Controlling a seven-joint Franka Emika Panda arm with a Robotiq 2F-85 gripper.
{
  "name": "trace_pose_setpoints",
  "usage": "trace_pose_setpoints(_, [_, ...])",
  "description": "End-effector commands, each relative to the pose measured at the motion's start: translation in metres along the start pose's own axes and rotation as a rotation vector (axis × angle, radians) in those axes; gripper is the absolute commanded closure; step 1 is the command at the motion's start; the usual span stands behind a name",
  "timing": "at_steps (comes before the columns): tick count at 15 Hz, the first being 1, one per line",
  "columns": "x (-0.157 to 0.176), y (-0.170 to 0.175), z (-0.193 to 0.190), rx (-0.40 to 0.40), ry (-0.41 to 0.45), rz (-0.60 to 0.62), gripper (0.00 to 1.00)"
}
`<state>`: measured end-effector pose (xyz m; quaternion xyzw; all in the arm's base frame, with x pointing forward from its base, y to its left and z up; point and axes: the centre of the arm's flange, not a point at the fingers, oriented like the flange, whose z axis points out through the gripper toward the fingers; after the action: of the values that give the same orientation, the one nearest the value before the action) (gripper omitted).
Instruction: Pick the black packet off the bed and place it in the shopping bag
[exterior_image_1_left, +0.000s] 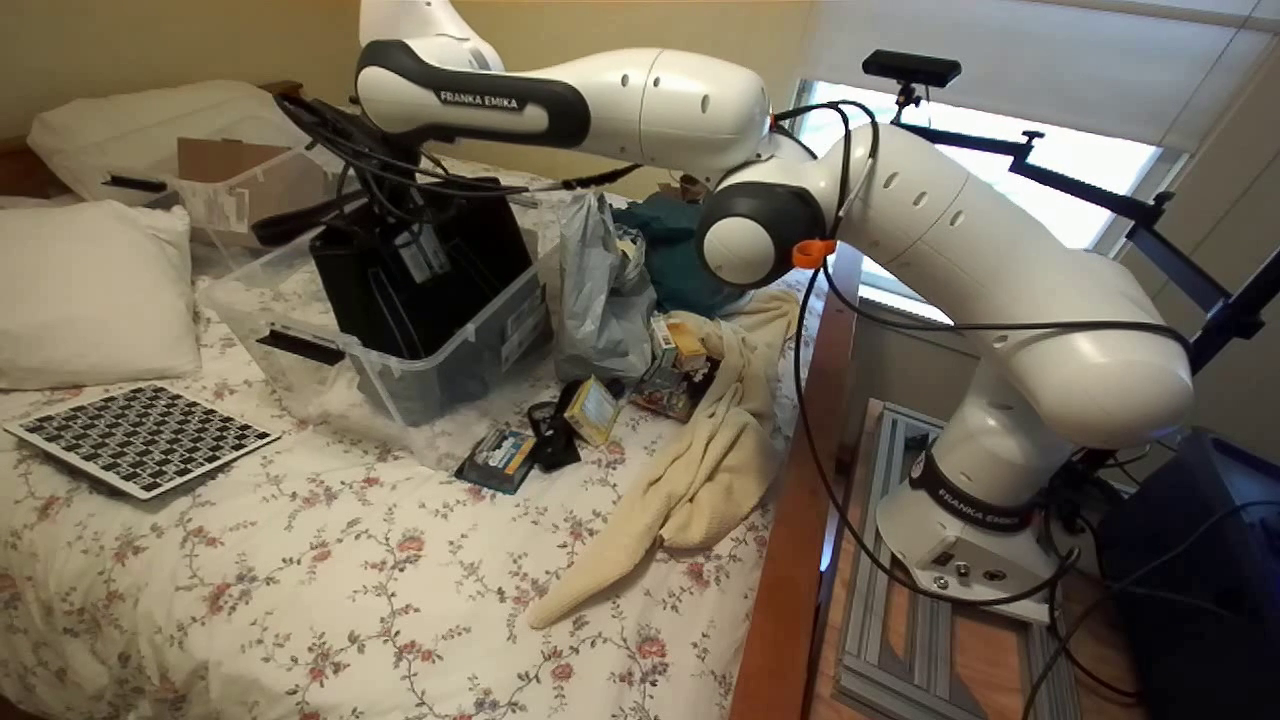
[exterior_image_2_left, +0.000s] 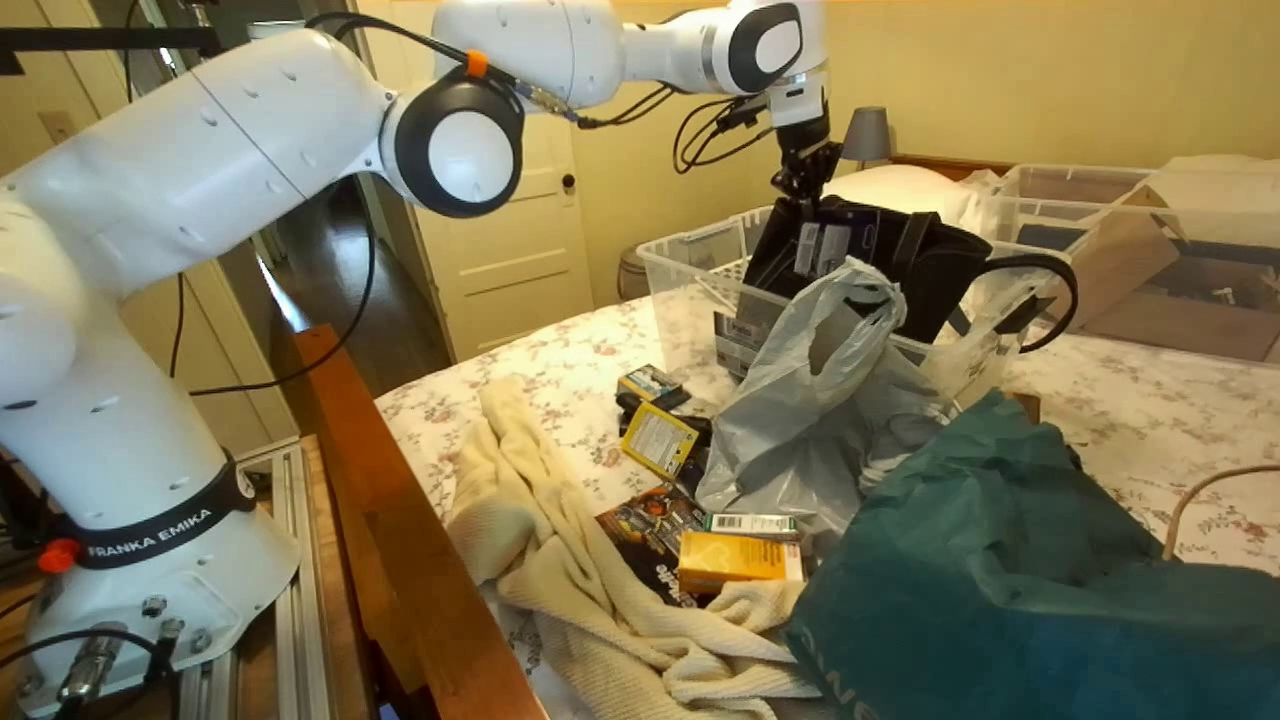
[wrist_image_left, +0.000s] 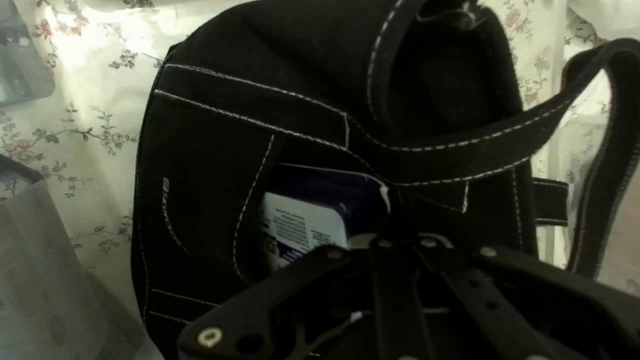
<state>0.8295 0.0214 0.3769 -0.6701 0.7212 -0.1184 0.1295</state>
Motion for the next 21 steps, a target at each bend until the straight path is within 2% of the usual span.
trace_pose_setpoints(1, [0.004,-0.04,-0.003,-0.009,-0.072,0.09,1.0])
trace_pose_setpoints(9, [0.003,-0.04,0.032,-0.109,-0.088,0.094,1.0])
trace_pose_setpoints(10, [0.003,-0.039,0.031,-0.106,-0.084,0.087,0.73])
trace_pose_setpoints(11, [0.003,-0.038,0.028,-0.101,-0.09,0.081,0.71])
trace_pose_setpoints(13, [0.003,-0.032,0.017,-0.062,-0.073,0.077,0.6])
trace_pose_setpoints(17, [0.001,-0.019,-0.01,0.006,-0.072,0.046,0.32])
trace_pose_setpoints(21, [-0.005,-0.005,-0.03,0.062,-0.066,-0.035,0.03])
